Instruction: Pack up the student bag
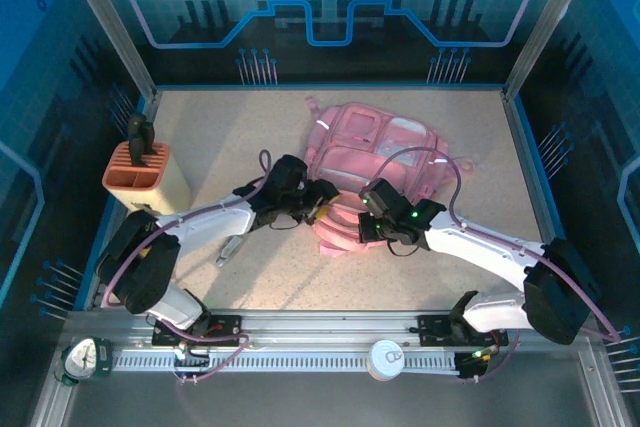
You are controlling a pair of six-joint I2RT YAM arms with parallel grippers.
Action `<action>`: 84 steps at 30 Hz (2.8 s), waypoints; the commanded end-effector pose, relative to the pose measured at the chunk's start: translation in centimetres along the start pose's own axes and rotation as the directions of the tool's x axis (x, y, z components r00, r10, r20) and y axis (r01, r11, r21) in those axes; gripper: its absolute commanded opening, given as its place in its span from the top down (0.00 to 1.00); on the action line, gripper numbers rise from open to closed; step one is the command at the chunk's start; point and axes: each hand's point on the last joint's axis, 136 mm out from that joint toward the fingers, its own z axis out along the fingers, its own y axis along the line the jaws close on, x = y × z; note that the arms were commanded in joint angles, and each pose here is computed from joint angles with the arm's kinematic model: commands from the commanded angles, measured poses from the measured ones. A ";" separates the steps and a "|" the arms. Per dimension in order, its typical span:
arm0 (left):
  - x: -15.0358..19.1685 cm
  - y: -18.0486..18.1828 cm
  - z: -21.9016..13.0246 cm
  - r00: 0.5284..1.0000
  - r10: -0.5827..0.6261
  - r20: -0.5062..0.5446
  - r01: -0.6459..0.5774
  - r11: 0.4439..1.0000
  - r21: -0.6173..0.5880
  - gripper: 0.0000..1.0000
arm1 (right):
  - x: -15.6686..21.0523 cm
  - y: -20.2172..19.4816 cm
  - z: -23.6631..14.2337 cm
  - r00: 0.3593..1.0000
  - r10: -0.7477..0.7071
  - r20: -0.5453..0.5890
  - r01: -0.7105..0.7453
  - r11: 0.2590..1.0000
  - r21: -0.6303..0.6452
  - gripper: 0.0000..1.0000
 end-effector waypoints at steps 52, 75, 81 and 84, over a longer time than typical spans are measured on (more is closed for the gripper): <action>-11.8 2.2 -5.7 0.969 0.154 0.195 -0.120 0.977 -0.178 1.00 | -6.0 -15.0 -0.2 0.976 0.207 0.064 -0.217 0.941 0.260 1.00; -5.8 0.1 -8.0 0.906 0.352 0.233 -0.299 0.925 -0.235 0.36 | -9.8 -4.3 -2.1 0.955 0.295 -0.043 -0.295 0.916 -0.270 0.48; -3.9 -0.9 -6.8 0.889 0.396 0.230 -0.337 0.906 -0.257 0.23 | -11.3 -4.3 0.0 0.953 0.292 -0.074 -0.302 0.921 -0.246 0.45; -3.2 -1.2 -6.3 0.872 0.427 0.240 -0.358 0.890 -0.282 0.16 | -11.7 -4.2 1.4 0.953 0.288 -0.090 -0.301 0.922 -0.242 0.46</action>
